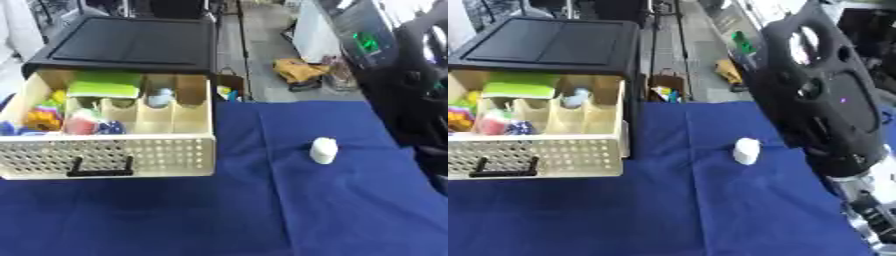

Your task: Pick up objects from table and place into drawer.

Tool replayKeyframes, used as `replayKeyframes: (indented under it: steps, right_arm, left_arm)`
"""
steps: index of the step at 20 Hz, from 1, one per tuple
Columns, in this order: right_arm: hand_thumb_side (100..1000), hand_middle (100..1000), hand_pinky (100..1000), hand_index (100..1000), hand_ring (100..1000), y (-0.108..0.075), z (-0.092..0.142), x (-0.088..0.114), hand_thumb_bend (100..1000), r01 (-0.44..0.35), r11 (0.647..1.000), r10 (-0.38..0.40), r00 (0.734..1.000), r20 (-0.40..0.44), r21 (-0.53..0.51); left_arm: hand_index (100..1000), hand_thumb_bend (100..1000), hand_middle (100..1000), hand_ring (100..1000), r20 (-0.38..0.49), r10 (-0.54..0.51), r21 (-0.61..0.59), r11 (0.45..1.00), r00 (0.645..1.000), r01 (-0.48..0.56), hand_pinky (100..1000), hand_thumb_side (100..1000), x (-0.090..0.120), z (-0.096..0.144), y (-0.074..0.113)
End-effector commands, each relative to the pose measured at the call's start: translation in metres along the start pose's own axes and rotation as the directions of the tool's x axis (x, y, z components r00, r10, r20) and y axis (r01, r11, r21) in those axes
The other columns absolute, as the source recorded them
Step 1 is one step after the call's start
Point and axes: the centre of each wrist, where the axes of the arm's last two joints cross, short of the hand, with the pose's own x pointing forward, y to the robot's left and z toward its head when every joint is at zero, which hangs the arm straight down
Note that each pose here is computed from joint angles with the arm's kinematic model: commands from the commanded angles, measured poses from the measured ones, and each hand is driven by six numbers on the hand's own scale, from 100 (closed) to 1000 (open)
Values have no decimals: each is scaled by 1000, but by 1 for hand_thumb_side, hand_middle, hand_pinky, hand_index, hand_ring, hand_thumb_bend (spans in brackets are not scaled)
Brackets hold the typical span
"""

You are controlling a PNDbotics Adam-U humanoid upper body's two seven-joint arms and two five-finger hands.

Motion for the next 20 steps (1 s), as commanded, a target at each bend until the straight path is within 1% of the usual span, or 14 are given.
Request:
replayKeyframes:
  steps: [1, 6, 11, 15, 18, 20]
  right_arm:
    - [542, 259, 118, 347, 422, -13, -2, 16, 100, 30, 999, -29, 998, 57, -15]
    - [543, 250, 104, 337, 410, -9, -2, 38, 100, 89, 996, -92, 987, 132, 27]
    - [538, 233, 100, 321, 389, -3, -3, 53, 100, 155, 976, -184, 961, 205, 150]
    - [537, 229, 100, 318, 387, 4, -3, 57, 100, 182, 950, -242, 942, 233, 252]
    - [537, 228, 100, 318, 386, 10, -2, 58, 100, 185, 934, -264, 934, 241, 305]
    - [536, 228, 100, 318, 387, 14, -3, 59, 100, 179, 929, -265, 934, 241, 325]
  left_arm:
    - [820, 530, 646, 545, 27, 3, -25, 1000, 1000, -2, 421, 1000, 4, -11, 0]
    - [821, 530, 646, 546, 30, 13, -22, 1000, 999, -12, 425, 1000, 4, -12, 0]
    - [821, 529, 646, 547, 31, 23, -24, 999, 999, -23, 427, 1000, 4, -14, -1]
    - [821, 528, 646, 547, 33, 28, -25, 999, 999, -28, 428, 1000, 4, -15, -1]
    - [820, 528, 645, 547, 33, 31, -24, 999, 999, -30, 428, 1000, 4, -15, -2]
    - [820, 528, 646, 547, 33, 32, -24, 999, 999, -31, 427, 1000, 4, -15, -2]
